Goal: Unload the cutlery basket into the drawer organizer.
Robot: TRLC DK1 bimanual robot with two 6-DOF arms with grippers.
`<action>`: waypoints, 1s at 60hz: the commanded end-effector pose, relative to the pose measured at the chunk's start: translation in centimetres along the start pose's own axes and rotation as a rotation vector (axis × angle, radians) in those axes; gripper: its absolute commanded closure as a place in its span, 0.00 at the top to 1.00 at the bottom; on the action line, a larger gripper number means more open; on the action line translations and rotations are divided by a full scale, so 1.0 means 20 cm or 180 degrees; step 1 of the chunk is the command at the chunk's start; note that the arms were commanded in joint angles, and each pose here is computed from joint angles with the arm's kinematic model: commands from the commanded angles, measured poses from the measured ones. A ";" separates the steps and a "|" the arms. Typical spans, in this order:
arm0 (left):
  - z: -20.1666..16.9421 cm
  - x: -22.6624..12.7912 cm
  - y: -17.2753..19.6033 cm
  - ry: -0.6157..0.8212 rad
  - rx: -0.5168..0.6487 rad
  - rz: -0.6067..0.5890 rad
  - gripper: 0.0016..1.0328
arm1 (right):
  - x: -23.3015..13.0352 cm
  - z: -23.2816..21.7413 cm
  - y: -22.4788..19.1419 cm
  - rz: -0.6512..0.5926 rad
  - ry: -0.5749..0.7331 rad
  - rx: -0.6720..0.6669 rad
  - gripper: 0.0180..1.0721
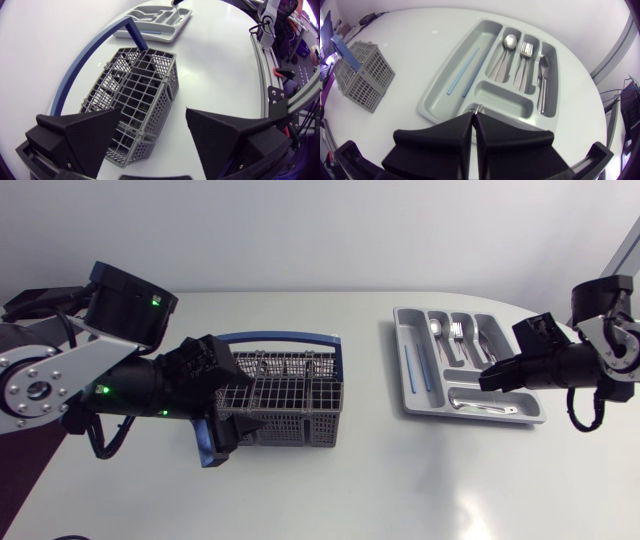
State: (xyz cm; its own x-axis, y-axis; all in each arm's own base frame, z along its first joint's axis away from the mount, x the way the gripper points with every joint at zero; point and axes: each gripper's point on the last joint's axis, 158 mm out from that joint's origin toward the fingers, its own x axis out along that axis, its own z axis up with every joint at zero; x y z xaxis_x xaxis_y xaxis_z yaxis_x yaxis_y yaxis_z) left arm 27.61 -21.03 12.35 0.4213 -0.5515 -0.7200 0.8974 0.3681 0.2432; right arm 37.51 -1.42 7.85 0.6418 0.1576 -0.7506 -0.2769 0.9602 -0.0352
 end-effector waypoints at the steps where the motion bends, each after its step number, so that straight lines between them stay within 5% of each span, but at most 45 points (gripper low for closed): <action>1: -0.03 -0.01 -0.02 0.0026 -0.0097 -0.0031 0.95 | 0.09 -0.11 -0.06 -0.0071 0.0175 0.0007 0.05; 21: -0.06 -0.03 0.00 0.0038 -0.0181 0.0026 0.95 | 0.33 -0.28 -0.24 -0.0327 0.0441 0.0163 0.07; 27: -0.07 -0.04 0.01 0.0042 -0.0205 0.0051 0.95 | 0.37 -0.30 -0.22 -0.0332 0.0467 0.0155 0.39; 39: -0.11 -0.07 0.07 0.0064 -0.0297 0.0153 0.95 | 0.27 -0.16 -0.12 -0.0306 0.0225 0.0001 0.82; 54: -0.19 -0.10 0.15 0.0110 -0.0471 0.0302 0.95 | -0.07 0.13 0.26 0.0122 -0.0428 -0.0382 0.85; 60: -0.21 -0.11 0.17 0.0123 -0.0528 0.0347 0.95 | -0.16 0.18 0.49 0.0421 -0.0634 -0.0579 0.72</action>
State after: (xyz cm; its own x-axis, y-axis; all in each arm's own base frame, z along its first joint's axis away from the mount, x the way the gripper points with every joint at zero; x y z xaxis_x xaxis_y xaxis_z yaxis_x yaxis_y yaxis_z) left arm 29.73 -16.05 13.02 0.5196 -0.4826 -0.7051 0.8172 0.5217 0.2451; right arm 37.67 5.64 13.09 0.7521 0.2752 -0.5989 -0.4266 0.8959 -0.1239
